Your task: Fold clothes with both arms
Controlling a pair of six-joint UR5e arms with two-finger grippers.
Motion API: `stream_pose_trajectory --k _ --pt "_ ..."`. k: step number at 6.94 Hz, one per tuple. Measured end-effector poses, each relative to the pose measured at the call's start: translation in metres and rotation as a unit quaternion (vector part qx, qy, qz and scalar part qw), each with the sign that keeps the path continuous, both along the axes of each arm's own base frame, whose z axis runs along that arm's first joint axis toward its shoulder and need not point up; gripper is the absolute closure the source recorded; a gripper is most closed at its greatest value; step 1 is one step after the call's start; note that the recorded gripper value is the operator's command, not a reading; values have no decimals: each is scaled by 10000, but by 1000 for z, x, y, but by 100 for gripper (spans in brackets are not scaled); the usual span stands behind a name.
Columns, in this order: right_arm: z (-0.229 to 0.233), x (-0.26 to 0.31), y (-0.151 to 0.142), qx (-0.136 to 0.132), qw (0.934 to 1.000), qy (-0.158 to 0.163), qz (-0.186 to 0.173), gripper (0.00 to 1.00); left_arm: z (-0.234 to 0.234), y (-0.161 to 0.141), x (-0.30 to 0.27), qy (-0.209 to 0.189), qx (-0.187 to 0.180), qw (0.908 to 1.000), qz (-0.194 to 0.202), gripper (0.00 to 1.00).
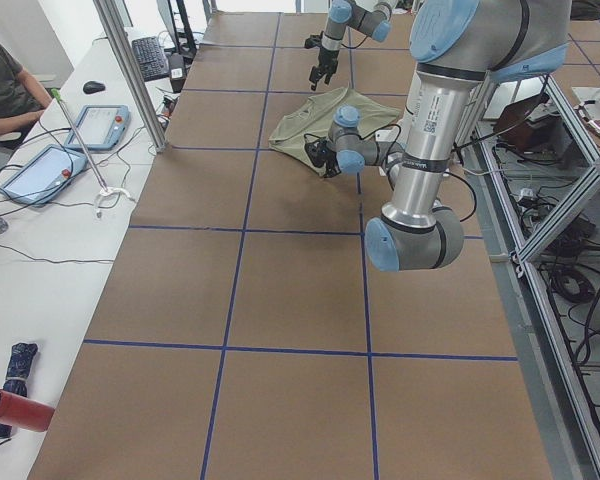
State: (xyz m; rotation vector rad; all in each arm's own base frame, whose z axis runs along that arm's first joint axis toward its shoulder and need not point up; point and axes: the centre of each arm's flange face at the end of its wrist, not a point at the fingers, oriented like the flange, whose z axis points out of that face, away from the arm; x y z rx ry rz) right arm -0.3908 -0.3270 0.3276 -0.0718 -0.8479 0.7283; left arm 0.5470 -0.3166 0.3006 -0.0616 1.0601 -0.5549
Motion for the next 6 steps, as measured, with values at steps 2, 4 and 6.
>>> stream_pose_trajectory --k 2,4,6 --pt "0 0 0 -3 10000 0 -4 0 0 -3 0 -10 9 10000 -24 100" --pt "0 0 0 -4 10000 1 -5 0 0 -22 -12 -59 164 9998 -103 100" --pt "1 -1 0 -8 10000 7 -4 0 1 -91 -50 -365 872 9952 -254 100"
